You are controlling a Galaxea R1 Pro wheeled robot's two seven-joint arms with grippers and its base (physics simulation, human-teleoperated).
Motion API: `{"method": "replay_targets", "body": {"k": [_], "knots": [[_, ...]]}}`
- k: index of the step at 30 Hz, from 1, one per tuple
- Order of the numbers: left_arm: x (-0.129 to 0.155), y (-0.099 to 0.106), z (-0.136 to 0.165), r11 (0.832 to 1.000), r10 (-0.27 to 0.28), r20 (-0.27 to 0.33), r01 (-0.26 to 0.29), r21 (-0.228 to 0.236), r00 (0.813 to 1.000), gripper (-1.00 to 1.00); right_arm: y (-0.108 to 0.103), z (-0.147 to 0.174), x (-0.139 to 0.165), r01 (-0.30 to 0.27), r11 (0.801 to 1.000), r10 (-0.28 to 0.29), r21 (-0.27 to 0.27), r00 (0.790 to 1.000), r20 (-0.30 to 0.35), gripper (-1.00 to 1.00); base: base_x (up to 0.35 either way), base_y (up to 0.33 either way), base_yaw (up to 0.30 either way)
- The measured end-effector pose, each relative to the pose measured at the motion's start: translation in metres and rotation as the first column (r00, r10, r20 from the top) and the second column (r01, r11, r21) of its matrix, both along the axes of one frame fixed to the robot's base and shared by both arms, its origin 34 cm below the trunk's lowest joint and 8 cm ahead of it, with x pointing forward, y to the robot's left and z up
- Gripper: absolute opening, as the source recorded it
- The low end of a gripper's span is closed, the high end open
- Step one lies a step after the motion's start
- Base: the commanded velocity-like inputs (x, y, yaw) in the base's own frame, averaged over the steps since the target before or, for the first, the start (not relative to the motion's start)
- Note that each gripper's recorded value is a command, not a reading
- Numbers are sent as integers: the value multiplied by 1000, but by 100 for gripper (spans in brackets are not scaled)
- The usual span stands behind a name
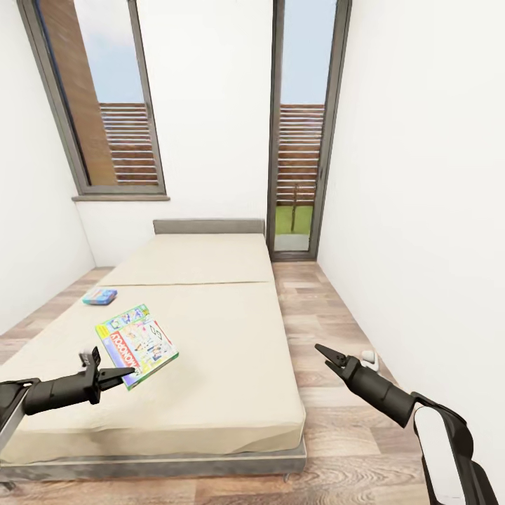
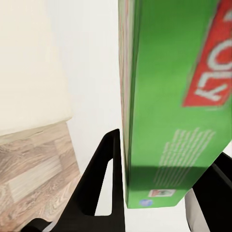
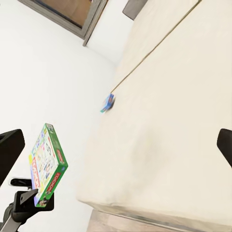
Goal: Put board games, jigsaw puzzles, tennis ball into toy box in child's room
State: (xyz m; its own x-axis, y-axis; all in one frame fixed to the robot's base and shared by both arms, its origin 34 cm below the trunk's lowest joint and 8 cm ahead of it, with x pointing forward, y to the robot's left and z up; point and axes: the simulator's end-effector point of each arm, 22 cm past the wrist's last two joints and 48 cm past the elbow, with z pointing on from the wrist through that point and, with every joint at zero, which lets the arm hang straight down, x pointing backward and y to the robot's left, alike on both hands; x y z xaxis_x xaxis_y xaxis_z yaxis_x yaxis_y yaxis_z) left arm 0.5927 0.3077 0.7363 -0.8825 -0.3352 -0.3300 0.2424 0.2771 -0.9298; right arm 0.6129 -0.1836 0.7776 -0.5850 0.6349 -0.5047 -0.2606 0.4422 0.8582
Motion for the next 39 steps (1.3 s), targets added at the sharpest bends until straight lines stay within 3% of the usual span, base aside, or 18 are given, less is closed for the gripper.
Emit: {"method": "replay_targets", "body": {"k": [11, 17, 34, 39], "knots": [[4, 0, 23, 1000, 1, -1, -1, 2, 1000, -100, 4, 23, 5, 1, 1000, -1, 1, 1000, 2, 100, -9, 0, 258], [6, 1, 35, 1000, 1, -2, -1, 2, 1000, -100, 20, 35, 5, -39, 999, 39, -17, 999, 6, 100, -207, 0, 273], [11, 1, 68, 1000, 3, -3, -3, 1, 1000, -100, 30, 68, 9, -53, 998, 53, -21, 999, 4, 100, -14, 0, 43], [12, 1, 78, 1000, 2, -3, -2, 1, 1000, -100, 47, 75, 7, -87, 995, 87, -41, 996, -5, 100, 0, 0, 236]]}}
